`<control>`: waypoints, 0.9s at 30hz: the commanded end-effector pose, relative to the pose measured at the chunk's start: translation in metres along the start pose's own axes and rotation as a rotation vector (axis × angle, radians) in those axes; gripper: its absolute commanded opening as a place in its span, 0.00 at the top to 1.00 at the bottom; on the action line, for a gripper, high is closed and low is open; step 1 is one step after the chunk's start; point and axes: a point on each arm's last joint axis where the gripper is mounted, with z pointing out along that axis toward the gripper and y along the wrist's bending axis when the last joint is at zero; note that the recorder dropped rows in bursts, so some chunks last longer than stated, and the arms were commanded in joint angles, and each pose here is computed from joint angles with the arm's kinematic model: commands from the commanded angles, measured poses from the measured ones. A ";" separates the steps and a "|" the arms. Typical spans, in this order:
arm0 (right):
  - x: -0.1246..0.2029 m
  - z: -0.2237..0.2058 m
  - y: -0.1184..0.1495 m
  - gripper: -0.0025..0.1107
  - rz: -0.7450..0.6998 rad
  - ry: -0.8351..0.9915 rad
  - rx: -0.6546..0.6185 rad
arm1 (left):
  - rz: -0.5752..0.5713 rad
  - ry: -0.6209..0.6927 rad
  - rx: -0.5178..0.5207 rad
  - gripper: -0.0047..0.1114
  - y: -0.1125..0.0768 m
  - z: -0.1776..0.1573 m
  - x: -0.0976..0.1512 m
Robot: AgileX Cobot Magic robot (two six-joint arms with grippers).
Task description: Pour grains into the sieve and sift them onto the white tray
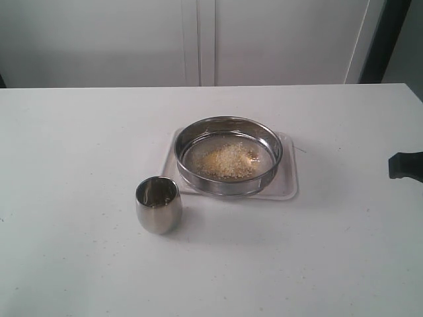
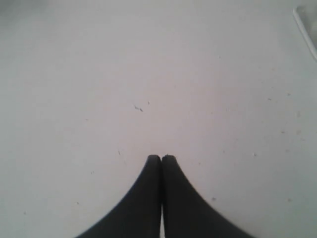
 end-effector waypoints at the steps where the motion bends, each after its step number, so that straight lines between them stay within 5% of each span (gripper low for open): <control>1: 0.000 -0.001 -0.003 0.98 0.008 -0.011 0.008 | -0.008 -0.154 -0.022 0.96 0.002 -0.001 -0.012; 5: 0.000 -0.001 -0.002 0.98 0.011 -0.009 0.005 | -0.008 -0.283 -0.040 0.96 0.004 -0.003 -0.024; 16: 0.000 -0.001 -0.002 0.98 0.011 -0.009 0.005 | -0.010 -0.315 -0.044 0.96 0.004 -0.004 -0.027; 27: 0.000 -0.001 -0.002 0.98 0.011 -0.009 0.005 | 0.028 -0.219 -0.029 0.96 0.002 -0.011 -0.033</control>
